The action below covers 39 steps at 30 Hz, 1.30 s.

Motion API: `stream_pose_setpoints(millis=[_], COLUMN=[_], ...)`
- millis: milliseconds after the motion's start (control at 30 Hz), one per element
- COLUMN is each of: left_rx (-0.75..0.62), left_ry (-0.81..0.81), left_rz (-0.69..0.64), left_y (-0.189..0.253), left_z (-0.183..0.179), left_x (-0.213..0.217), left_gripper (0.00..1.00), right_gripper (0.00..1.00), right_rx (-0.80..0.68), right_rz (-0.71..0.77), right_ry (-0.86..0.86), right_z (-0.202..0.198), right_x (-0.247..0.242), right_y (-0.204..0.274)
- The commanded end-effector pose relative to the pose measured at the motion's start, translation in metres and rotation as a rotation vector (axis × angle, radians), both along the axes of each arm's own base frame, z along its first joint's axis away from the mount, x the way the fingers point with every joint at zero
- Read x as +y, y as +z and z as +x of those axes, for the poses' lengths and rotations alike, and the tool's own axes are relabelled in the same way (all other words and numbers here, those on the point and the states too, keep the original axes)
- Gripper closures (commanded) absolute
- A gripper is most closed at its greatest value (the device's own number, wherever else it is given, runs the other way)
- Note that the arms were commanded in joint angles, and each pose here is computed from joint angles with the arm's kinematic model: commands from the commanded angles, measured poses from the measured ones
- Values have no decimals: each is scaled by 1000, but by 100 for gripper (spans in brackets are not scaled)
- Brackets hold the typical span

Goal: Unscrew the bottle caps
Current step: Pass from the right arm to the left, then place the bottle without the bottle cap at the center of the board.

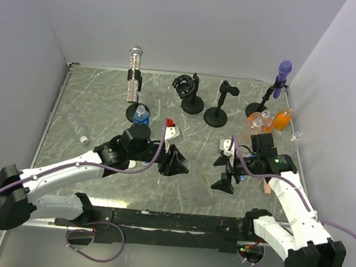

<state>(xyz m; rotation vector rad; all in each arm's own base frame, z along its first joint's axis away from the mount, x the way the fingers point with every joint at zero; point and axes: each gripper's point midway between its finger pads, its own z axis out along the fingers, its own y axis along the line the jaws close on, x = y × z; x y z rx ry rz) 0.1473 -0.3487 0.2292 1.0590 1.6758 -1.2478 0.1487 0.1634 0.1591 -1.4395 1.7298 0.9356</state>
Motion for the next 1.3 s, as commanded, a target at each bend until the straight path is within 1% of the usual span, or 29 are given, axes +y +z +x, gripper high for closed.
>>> stream_pose_setpoints(millis=[0, 100, 167, 267, 367, 433, 533, 667, 767, 967, 1033, 1133, 1267], left_rx=[66, 104, 131, 194, 250, 281, 317, 304, 265, 174, 163, 184, 225], left_ry=[172, 284, 372, 535, 777, 926, 1043, 1164, 1233, 1374, 1404, 1407, 1393], left_rz=[96, 137, 147, 225, 379, 453, 500, 551, 550, 557, 563, 573, 583], left_y=[22, 36, 54, 60, 47, 44, 42, 39, 39, 48, 51, 46, 32], left_z=[8, 15, 23, 42, 72, 89, 102, 115, 133, 192, 211, 233, 248], left_x=[31, 57, 74, 109, 158, 191, 223, 250, 262, 293, 302, 309, 315], left_gripper=[99, 99, 99, 99, 99, 99, 99, 99, 99, 98, 98, 97, 96], right_gripper=[1, 1, 1, 1, 1, 1, 1, 1, 1, 1, 1, 1, 1], right_rx=[-111, -152, -165, -166, -161, -161, -171, -177, -178, -167, -169, -168, -167], right_rz=[80, 82, 81, 78, 73, 73, 72, 71, 75, 80, 79, 77, 74], right_ry=[-34, -70, -80, -87, -92, -92, -94, -95, -91, -82, -82, -85, -87], right_z=[10, 13, 14, 15, 16, 16, 15, 15, 14, 12, 12, 12, 13], right_x=[-1, -6, -7, -8, -8, -8, -9, -9, -8, -8, -8, -8, -8], right_y=[33, 37, 38, 38, 37, 37, 37, 37, 38, 36, 36, 35, 34])
